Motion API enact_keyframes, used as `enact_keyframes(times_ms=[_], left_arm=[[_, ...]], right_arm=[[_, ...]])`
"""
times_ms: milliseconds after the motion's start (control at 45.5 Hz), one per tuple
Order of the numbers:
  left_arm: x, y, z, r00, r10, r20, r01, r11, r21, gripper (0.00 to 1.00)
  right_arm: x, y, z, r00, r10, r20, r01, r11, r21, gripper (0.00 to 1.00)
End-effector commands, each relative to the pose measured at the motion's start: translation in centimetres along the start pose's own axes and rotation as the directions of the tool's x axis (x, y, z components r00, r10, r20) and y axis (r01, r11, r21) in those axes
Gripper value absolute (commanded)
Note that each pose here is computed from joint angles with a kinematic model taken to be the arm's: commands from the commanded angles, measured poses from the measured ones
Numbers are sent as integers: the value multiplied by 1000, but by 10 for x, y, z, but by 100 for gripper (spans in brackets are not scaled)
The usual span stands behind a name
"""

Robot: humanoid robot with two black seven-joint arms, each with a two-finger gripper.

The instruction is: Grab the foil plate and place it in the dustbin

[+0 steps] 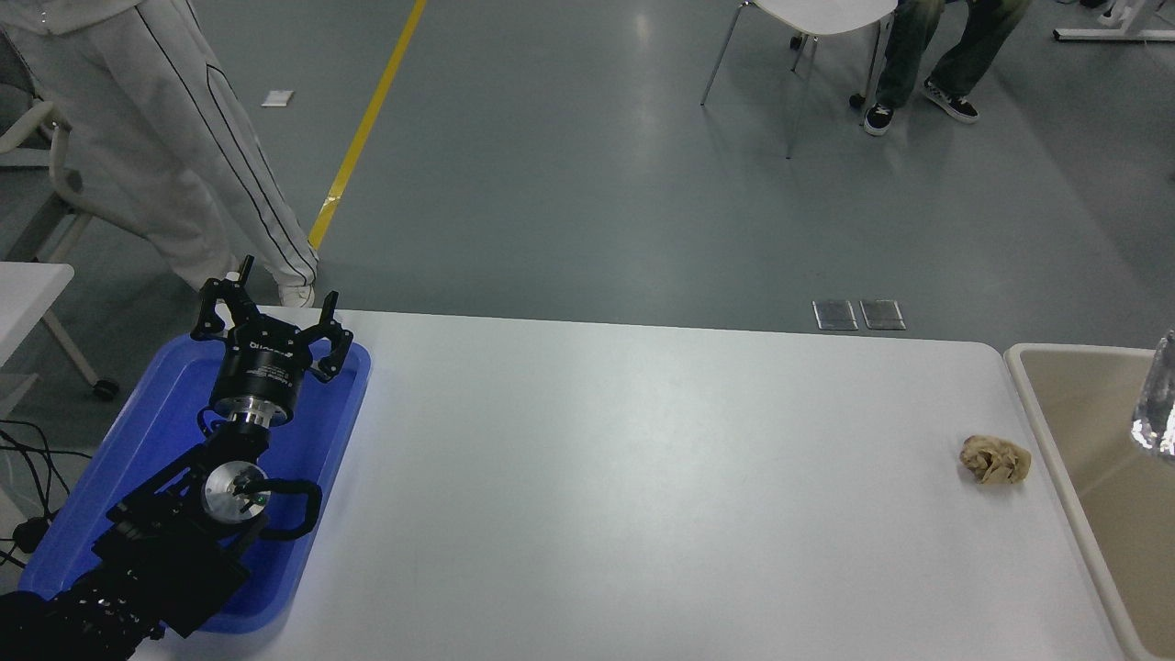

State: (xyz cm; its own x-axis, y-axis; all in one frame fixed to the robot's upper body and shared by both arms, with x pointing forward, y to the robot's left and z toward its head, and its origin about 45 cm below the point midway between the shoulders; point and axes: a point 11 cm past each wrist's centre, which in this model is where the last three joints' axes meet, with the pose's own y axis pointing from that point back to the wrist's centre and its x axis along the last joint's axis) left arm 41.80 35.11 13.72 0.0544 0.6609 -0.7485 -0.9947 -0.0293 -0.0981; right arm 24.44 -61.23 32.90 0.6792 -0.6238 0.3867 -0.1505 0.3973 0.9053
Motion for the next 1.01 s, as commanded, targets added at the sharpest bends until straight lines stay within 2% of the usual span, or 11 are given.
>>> enact_keyframes(times_ms=[0, 154, 462, 791, 989], left_arm=[[0, 0, -1, 1000, 0, -1, 0, 1000, 0, 100], [0, 0, -1, 1000, 0, -1, 0, 1000, 0, 100], [0, 0, -1, 1000, 0, -1, 0, 1000, 0, 100], [0, 0, -1, 1000, 0, -1, 0, 1000, 0, 100], [0, 0, -1, 1000, 0, -1, 0, 1000, 0, 100]], right_arm=[[-4, -54, -3, 989, 115, 93, -118, 993, 25, 0], [-17, -84, 4, 962, 156, 225, -164, 986, 19, 0], [2, -109, 16, 895, 364, 258, -360, 931, -61, 0], [-23, -161, 13, 842, 386, 376, -392, 918, -65, 0], [-28, -176, 14, 819, 421, 390, -421, 902, -92, 0]])
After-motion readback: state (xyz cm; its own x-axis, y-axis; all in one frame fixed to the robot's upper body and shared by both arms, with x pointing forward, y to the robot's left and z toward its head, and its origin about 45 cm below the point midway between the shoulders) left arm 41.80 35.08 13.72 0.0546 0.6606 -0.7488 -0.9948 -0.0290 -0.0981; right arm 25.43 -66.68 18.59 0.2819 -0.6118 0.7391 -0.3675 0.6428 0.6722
